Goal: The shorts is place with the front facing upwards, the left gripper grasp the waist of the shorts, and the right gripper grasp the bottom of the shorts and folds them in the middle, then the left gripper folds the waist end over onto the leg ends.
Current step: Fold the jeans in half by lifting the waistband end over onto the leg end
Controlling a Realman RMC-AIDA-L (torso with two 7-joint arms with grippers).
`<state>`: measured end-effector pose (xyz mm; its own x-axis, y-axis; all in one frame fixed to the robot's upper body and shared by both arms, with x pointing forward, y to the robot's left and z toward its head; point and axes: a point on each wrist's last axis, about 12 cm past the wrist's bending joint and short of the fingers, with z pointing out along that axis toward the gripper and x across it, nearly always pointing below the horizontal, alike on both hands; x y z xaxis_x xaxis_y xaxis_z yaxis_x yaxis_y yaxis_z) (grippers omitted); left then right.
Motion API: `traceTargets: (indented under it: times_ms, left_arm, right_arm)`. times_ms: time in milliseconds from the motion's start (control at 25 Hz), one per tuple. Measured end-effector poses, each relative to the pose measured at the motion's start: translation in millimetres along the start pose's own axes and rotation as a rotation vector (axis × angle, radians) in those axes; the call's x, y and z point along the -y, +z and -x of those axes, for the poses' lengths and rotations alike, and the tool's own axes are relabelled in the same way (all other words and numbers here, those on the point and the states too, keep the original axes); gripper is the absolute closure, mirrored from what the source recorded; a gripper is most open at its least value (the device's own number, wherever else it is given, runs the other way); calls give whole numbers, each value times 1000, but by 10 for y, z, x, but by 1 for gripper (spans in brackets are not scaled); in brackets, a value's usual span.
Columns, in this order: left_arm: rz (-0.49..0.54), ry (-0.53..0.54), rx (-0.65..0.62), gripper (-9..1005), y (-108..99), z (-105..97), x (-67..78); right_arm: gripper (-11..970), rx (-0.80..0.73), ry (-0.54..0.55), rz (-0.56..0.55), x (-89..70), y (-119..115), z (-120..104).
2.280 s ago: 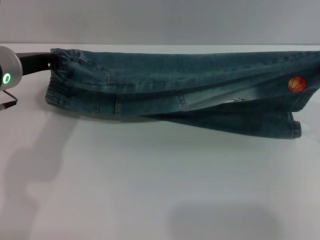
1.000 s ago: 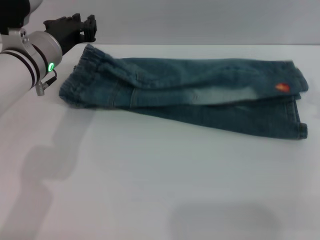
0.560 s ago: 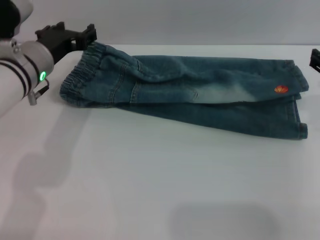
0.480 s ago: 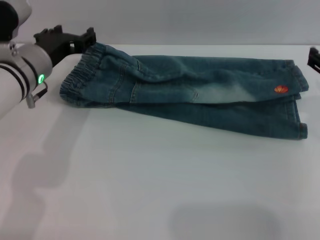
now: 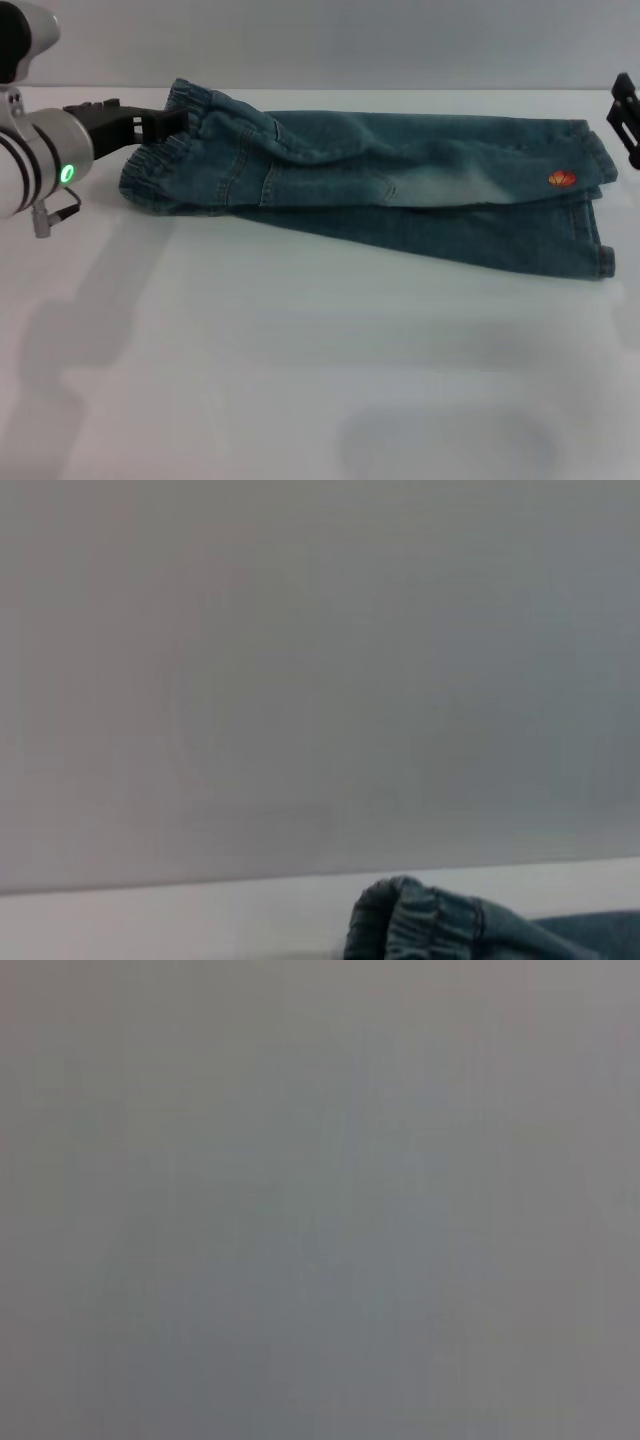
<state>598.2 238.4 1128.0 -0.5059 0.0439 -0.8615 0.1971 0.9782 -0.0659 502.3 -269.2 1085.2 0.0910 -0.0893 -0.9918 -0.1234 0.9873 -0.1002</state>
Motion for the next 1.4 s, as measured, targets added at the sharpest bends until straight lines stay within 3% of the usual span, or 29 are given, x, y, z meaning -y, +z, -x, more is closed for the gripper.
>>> traceTargets:
  times_ms: [200, 400, 760, 960, 1400]
  left_arm:
    - [17, -16, -35, 146, -75, 12, -78]
    - [28, -23, -71, 145, -70, -7, -123]
    - [32, -33, -191, 144, -20, -93, -161]
    - [31, -30, -218, 143, 27, -140, -156]
    - [-13, -5, -224, 142, 150, -138, -83]
  right_arm:
    - [291, -51, 78, -38, 15, -49, -115]
    - [537, -73, 105, -22, -69, -86, -166]
    - [772, -84, 112, -3, -130, -107, -172]
    - [963, -100, 118, -3, -135, -111, -183]
    - [960, -127, 128, 5, -165, -124, -175]
